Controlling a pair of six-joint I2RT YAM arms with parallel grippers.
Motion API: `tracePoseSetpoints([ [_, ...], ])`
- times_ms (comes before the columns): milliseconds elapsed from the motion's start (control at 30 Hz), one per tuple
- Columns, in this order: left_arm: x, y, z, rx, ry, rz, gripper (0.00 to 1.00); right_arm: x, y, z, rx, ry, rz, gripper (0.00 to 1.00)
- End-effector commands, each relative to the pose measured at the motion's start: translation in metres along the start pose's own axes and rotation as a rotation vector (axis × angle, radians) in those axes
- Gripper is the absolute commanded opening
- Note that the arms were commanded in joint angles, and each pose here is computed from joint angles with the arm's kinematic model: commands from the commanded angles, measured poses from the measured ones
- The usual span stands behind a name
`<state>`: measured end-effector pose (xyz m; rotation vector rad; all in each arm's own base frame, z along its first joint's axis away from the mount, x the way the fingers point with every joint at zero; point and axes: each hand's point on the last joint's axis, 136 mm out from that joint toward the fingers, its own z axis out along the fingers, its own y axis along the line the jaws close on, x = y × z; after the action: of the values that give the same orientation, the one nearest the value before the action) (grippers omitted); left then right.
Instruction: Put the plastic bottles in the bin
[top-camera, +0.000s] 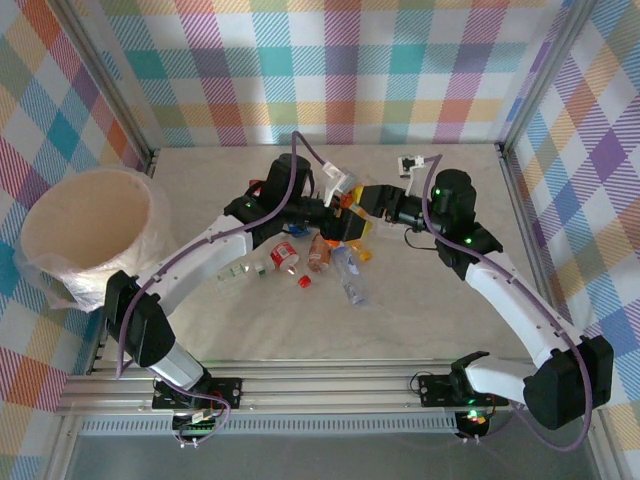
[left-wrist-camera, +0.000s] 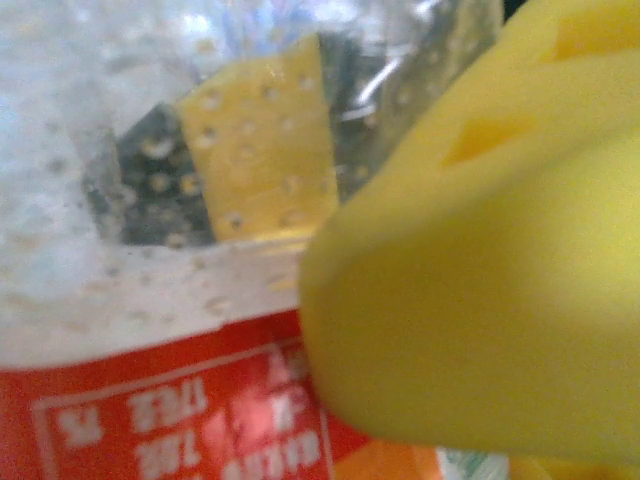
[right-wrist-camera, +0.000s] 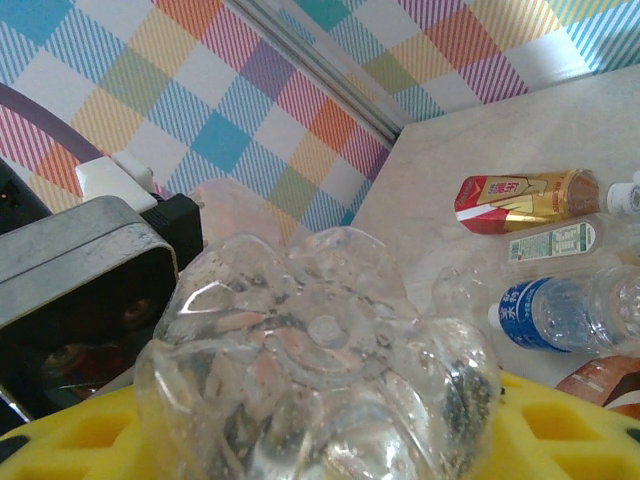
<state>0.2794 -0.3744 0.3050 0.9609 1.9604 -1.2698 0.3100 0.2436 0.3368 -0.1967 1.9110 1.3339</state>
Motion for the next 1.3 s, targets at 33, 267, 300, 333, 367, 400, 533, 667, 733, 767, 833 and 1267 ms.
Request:
tracePoseSetpoints([
  [33,-0.011,-0.028,-0.004,0.085,-0.052,0.086,0.41,0.000,0.015,0.001,-0.049,0.020,-0.016,0.54],
  [267,-0.012,-0.014,-0.008,0.000,-0.099,0.082,0.32,-0.007,0.021,-0.008,-0.041,-0.025,-0.031,0.78],
  [300,-0.012,-0.011,-0.008,-0.018,-0.103,0.078,0.31,-0.009,0.022,-0.009,-0.035,-0.035,-0.032,0.81],
  [333,-0.012,-0.008,-0.008,-0.031,-0.105,0.074,0.31,-0.010,0.022,-0.011,-0.032,-0.042,-0.033,0.83],
  [367,-0.011,-0.005,-0.009,-0.049,-0.107,0.068,0.31,-0.011,0.022,-0.013,-0.023,-0.052,-0.032,0.86],
  [400,-0.010,0.000,-0.009,-0.069,-0.109,0.059,0.31,-0.012,0.021,-0.014,-0.011,-0.064,-0.032,0.88],
  [533,-0.010,0.015,-0.017,-0.153,-0.136,0.032,0.31,-0.016,0.016,-0.021,0.031,-0.107,-0.043,0.93],
  [667,-0.011,0.045,-0.034,-0.338,-0.181,-0.010,0.31,-0.018,0.007,-0.026,0.076,-0.147,-0.056,1.00],
  [733,-0.009,0.060,-0.045,-0.439,-0.187,-0.036,0.31,-0.019,0.001,-0.027,0.105,-0.164,-0.064,1.00],
  [767,-0.008,0.068,-0.053,-0.498,-0.191,-0.050,0.31,-0.019,-0.003,-0.028,0.124,-0.171,-0.065,1.00],
  [833,-0.007,0.083,-0.071,-0.615,-0.207,-0.081,0.31,-0.018,-0.011,-0.028,0.153,-0.177,-0.065,1.00],
  [1267,0.013,0.111,-0.242,-1.269,-0.256,-0.196,0.30,-0.006,-0.010,-0.018,0.104,-0.115,-0.147,1.00],
])
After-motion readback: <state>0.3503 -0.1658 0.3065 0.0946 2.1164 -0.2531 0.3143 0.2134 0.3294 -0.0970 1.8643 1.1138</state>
